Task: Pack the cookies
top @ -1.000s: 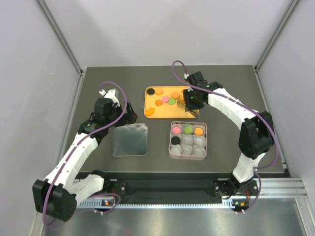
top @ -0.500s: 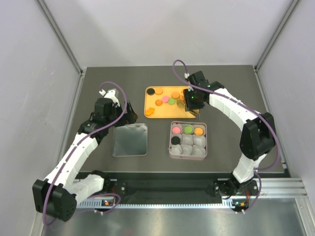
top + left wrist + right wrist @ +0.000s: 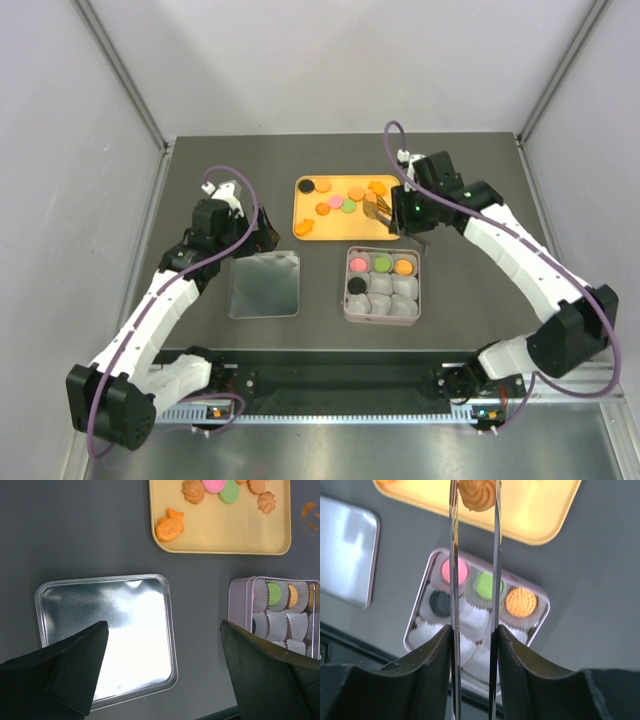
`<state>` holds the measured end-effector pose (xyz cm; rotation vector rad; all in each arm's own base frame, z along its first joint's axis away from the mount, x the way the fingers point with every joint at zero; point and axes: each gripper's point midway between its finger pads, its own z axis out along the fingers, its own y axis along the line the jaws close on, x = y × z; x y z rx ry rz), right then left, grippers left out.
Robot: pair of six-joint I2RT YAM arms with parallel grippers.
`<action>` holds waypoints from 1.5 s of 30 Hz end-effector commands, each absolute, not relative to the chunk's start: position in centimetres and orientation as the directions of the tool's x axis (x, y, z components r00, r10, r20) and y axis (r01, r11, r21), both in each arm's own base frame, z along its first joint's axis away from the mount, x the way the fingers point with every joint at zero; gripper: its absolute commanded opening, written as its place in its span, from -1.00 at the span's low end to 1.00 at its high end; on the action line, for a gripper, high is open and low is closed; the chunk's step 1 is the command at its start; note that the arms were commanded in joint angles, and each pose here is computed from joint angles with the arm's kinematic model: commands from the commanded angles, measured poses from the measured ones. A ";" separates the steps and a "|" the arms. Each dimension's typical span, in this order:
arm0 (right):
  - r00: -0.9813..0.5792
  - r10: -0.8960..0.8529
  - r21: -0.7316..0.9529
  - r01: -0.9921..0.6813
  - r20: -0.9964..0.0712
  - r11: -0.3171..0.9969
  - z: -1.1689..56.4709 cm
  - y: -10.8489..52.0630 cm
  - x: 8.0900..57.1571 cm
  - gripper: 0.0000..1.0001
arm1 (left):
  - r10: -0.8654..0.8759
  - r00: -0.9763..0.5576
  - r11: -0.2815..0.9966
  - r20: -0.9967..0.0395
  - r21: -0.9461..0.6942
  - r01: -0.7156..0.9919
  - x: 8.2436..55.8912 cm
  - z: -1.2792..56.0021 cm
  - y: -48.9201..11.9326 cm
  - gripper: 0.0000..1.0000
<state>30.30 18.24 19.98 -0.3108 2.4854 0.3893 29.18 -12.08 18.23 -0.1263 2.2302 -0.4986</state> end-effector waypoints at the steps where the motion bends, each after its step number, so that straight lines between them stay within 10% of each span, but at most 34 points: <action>1: -0.794 -0.139 0.236 -0.336 -0.592 0.912 21.1 17.7 27.7 -0.24 | -0.255 -0.638 0.914 -0.726 -0.397 0.087 29.7 18.7 -12.2 0.96; 45: -0.855 -0.273 0.219 -0.398 -0.442 0.891 15.4 16.1 15.3 -0.21 | -0.252 -0.640 0.917 -0.725 -0.391 0.082 29.7 18.6 -12.1 0.96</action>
